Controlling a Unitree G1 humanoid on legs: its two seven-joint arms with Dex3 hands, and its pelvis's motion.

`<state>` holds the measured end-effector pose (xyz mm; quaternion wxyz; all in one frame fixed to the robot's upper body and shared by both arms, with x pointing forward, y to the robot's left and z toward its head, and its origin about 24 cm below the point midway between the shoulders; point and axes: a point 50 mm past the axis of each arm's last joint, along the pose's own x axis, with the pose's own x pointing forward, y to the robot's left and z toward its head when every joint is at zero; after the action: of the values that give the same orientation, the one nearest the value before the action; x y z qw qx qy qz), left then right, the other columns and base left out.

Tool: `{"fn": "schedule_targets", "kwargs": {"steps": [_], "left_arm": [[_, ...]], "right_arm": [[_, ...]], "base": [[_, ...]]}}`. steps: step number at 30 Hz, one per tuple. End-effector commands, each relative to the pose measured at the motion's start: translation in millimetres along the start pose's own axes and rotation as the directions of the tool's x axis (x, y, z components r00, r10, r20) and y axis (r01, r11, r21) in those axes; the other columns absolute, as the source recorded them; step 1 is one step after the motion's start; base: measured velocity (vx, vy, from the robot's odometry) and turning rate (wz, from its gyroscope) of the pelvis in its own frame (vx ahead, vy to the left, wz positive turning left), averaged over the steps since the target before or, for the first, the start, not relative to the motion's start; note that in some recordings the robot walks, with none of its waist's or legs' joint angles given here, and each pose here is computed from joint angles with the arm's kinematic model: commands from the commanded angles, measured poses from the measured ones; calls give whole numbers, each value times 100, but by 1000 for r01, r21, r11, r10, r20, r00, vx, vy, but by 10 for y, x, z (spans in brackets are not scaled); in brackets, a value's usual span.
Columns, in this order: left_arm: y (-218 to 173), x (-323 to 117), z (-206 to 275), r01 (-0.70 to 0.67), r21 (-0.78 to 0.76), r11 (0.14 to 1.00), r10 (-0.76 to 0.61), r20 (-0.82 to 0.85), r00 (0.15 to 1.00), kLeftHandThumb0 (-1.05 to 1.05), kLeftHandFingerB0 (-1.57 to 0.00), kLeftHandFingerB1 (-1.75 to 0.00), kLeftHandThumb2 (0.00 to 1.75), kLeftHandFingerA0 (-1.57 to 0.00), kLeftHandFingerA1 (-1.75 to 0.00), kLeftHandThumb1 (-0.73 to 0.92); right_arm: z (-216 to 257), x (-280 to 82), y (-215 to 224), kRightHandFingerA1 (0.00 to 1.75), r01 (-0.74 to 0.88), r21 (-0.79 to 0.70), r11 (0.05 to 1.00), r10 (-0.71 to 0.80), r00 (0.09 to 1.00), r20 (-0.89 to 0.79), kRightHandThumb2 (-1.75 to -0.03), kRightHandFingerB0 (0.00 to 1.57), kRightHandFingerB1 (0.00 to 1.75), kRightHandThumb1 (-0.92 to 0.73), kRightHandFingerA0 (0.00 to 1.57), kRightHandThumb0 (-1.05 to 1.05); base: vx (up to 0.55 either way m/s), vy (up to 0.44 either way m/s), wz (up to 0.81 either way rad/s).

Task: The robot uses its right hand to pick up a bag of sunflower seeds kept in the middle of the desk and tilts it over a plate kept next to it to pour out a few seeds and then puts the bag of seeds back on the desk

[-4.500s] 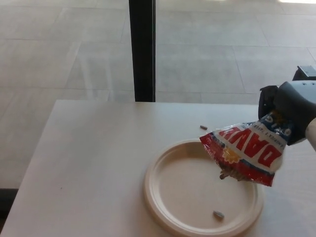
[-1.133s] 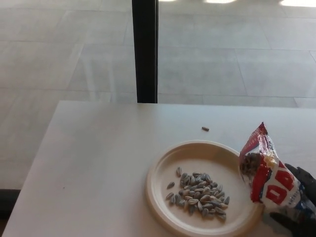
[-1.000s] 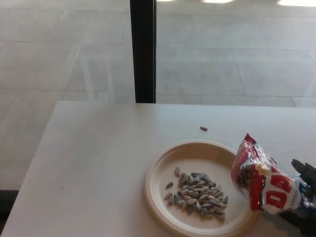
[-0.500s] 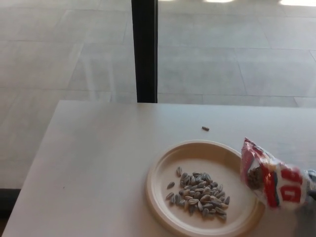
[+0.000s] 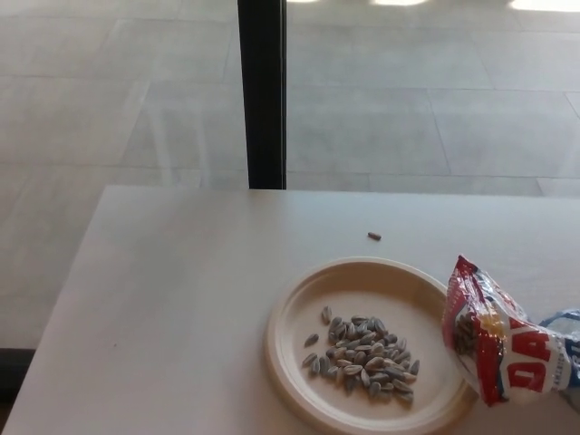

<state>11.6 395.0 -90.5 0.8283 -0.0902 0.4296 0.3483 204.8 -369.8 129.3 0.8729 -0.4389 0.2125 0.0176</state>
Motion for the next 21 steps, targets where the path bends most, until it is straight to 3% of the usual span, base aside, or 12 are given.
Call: {"fn": "schedule_targets", "kwargs": {"steps": [1, 2, 5, 7, 8, 10, 11, 12, 16, 19, 20, 21], "left_arm": [[43, -2, 54, -32, 5, 999, 32, 19, 999, -67, -51, -42, 62, -47, -60, 72], [36, 0, 59, -27, 17, 999, 27, 23, 999, -67, -50, -41, 63, -47, -59, 74], [38, -5, 52, -16, 5, 1000, 16, 24, 1000, -68, -47, -40, 63, -43, -57, 74], [38, -3, 45, -24, -3, 1000, 24, 20, 1000, -67, -49, -39, 62, -45, -55, 73], [38, -3, 45, -24, -3, 1000, 24, 20, 1000, -67, -49, -39, 62, -45, -55, 73], [11, 10, 38, -32, -36, 999, 33, 17, 999, -66, -51, -41, 62, -47, -59, 72], [7, 10, 41, -25, -27, 999, 26, 18, 1000, -67, -49, -41, 63, -45, -59, 73], [8, 10, 48, -20, -26, 999, 21, 20, 1000, -67, -48, -41, 63, -44, -59, 74], [-3, 15, 74, -9, -57, 998, 12, 42, 999, -65, -46, -40, 63, -41, -56, 73], [-24, 26, 88, -11, -72, 997, 14, 49, 999, -67, -46, -40, 62, -41, -59, 72], [-31, 35, 118, -19, -71, 997, 23, 56, 998, -67, -45, -39, 63, -41, -56, 73], [-33, 38, 135, -18, -67, 998, 23, 64, 998, -67, -43, -39, 62, -40, -55, 73]], "right_arm": [[-416, -465, -466, 40, 62, 264, 962, -80, 995, 58, -84, 0, 27, -50, 0, -85], [-581, -607, -587, 39, 174, 337, 925, -188, 982, 10, -82, 0, 41, -49, 0, -83], [-1021, -911, -732, 31, 377, 563, 735, -393, 914, -100, -76, 0, 35, -48, 0, -85], [-1268, -1060, -712, 34, 458, 647, 609, -461, 869, -181, -73, 0, 40, -43, 0, -79], [-1271, -1061, -714, 34, 457, 648, 609, -461, 869, -180, -73, 0, 40, -43, 0, -79], [-1592, -1276, -569, 45, 574, 664, 479, -506, 799, -325, -80, 0, 46, -45, 0, -79], [-1683, -1317, -494, 26, 608, 658, 444, -517, 774, -366, -60, 0, 41, -55, 0, -74], [-1780, -1350, -397, 46, 639, 638, 430, -512, 754, -410, -85, 0, 41, -48, 0, -84], [-2066, -1382, 61, 48, 747, 603, 280, -492, 651, -578, -84, 0, 49, -49, 0, -84], [-2149, -1321, 267, 47, 778, 593, 206, -437, 616, -656, -84, 0, 45, -50, 0, -87], [-2176, -1268, 395, 52, 798, 583, 155, -413, 588, -695, -81, 0, 43, -45, 0, -78], [-2195, -1246, 470, 30, 805, 584, 104, -397, 572, -717, -62, 0, 31, -62, 0, -72]], "base": [[0, 0, 0], [0, 0, 0], [0, 0, 0], [0, 0, 0], [0, 0, 0], [0, 0, 0], [0, 0, 0], [0, 0, 0], [0, 0, 0], [0, 0, 0], [0, 0, 0], [0, 0, 0]]}}
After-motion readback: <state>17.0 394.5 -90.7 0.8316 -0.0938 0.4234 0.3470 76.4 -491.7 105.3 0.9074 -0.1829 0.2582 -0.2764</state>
